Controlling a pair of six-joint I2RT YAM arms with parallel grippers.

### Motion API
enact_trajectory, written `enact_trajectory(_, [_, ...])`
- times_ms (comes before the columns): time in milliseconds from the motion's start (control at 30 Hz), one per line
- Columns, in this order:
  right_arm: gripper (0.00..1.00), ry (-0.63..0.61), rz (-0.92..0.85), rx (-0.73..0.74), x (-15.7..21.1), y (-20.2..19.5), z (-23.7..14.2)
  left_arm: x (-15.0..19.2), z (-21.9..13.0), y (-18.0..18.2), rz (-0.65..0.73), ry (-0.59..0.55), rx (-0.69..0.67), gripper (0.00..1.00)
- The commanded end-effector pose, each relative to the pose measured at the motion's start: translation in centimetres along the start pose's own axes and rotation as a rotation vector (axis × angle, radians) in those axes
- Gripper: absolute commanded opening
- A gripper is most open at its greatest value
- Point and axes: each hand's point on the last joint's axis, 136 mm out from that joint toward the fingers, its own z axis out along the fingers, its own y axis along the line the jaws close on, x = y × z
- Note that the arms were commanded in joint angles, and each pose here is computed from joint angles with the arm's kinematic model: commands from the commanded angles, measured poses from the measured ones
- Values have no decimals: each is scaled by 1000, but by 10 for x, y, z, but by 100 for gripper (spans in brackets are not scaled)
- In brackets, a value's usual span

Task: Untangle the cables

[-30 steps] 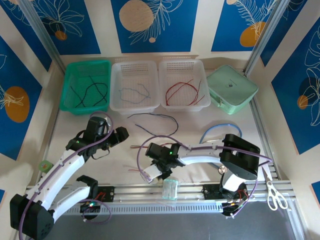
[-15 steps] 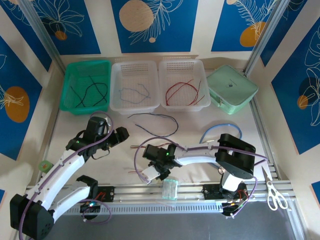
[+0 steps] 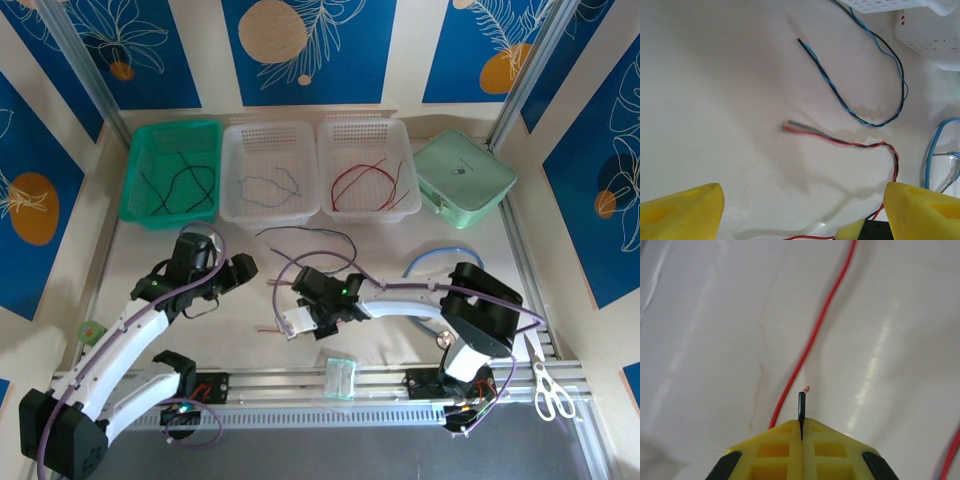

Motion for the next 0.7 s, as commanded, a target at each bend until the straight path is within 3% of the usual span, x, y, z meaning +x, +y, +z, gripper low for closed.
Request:
enact_trajectory(0, [0,-81,53,74,-15,-19,-20,-7,-12,-13,18,-18,31,82])
enact_trajectory(333, [0,-366,324,272,-37,-92,-110,-23,-27,-60,35,-20,185,74])
enact_trajectory(500, [0,-511,374,328,-46,-111,-159,-37,-42,-92,133,-20,256,72])
enact_trajectory(667, [0,-641,446,343,-41,-128,-198,-50,-58,-130,258,-22,362,56])
